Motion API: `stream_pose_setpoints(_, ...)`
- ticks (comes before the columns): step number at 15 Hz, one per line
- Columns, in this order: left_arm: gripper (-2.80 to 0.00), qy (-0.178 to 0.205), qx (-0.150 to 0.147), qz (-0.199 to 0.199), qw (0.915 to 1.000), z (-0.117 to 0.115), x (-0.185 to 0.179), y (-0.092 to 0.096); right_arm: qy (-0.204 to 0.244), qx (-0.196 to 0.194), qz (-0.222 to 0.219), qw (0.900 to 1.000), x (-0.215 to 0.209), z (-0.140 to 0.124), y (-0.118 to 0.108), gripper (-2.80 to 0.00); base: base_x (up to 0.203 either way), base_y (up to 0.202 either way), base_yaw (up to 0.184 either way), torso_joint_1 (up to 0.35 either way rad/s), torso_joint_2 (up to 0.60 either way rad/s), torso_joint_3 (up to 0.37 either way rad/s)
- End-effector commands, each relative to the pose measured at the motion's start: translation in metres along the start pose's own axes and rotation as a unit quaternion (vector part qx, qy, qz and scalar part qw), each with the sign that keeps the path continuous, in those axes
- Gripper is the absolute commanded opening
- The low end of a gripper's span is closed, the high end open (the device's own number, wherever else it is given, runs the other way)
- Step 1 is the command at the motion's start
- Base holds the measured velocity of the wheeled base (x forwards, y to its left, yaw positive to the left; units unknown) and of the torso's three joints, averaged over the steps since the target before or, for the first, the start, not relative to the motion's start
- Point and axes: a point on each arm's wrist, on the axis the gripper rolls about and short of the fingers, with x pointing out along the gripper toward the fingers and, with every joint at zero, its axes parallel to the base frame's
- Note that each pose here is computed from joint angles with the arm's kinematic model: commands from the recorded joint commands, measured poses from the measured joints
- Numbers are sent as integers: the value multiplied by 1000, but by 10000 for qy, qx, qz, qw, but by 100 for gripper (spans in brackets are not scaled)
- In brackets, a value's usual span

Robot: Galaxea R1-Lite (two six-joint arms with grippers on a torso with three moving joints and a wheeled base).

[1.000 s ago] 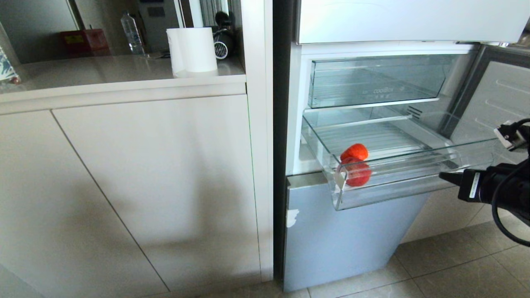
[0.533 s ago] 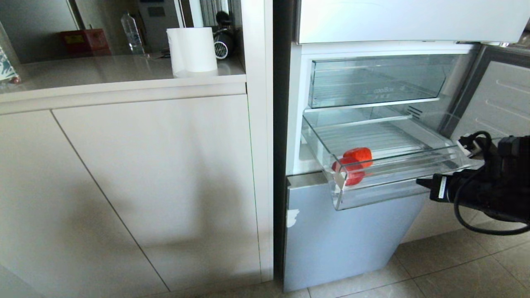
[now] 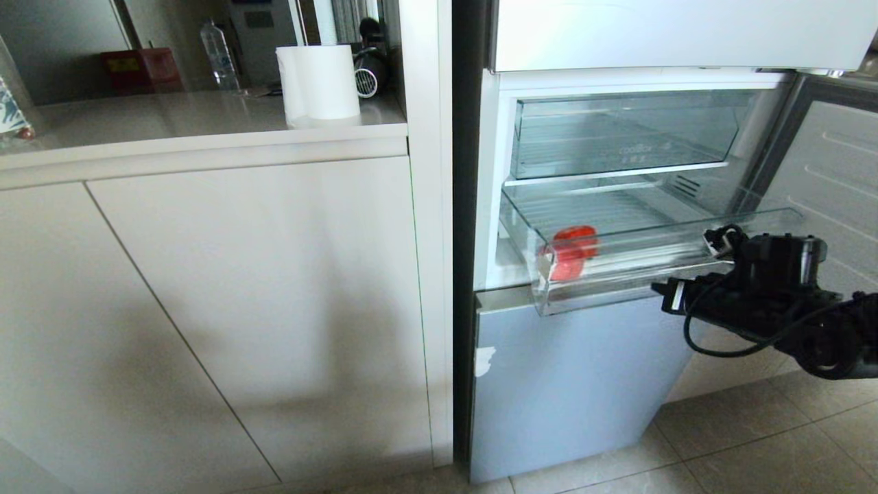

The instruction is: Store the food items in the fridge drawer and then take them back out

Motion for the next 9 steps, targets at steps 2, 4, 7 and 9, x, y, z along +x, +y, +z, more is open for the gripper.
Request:
stream_pose_setpoints(2,-280,11,2,3,10000,0,0,0,-314,174,241,9991,22,-4,2,-280,0,0,0,0,0,0)
stream_pose_setpoints(4,-280,11,2,3,10000,0,0,0,-641,300,404,9967,28,4,8,-280,0,0,0,0,0,0)
stream_pose_setpoints(7,-280,11,2,3,10000,0,0,0,-1069,531,589,9911,46,16,13,-280,0,0,0,0,0,0)
stream_pose_setpoints(9,-280,11,2,3,10000,0,0,0,-1263,748,709,9866,55,26,16,-280,0,0,0,0,0,0)
